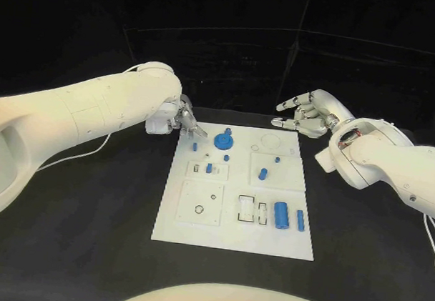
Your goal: Assemble the parts on the task board
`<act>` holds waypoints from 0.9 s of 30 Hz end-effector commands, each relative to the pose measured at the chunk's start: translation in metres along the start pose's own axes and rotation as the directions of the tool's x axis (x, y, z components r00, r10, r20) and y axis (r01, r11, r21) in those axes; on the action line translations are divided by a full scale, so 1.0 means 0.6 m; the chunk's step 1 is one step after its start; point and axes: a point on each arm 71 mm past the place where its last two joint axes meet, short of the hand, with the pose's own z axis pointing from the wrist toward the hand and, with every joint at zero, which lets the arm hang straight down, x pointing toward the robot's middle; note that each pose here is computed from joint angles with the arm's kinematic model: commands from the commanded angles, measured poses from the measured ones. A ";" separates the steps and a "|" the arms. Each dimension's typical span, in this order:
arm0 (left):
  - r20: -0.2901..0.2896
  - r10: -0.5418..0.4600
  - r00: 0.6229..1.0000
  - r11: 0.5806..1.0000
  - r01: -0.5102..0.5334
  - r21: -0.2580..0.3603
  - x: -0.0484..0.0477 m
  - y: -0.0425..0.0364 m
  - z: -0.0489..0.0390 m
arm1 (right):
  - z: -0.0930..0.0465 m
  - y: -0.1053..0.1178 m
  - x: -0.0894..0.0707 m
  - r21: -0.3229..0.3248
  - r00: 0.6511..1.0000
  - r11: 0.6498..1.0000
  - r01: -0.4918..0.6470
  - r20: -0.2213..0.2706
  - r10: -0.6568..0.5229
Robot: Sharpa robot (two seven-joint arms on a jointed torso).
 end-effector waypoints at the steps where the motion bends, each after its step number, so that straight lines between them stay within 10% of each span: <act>1: -0.016 0.036 0.999 0.999 -0.036 0.021 0.003 -0.003 0.005 | 0.001 0.003 0.000 -0.011 1.000 1.000 0.004 -0.008 -0.004; 27: -0.067 0.046 0.997 0.999 -0.045 0.009 0.015 0.005 0.022 | 0.003 0.004 0.002 -0.015 1.000 1.000 0.005 -0.012 -0.005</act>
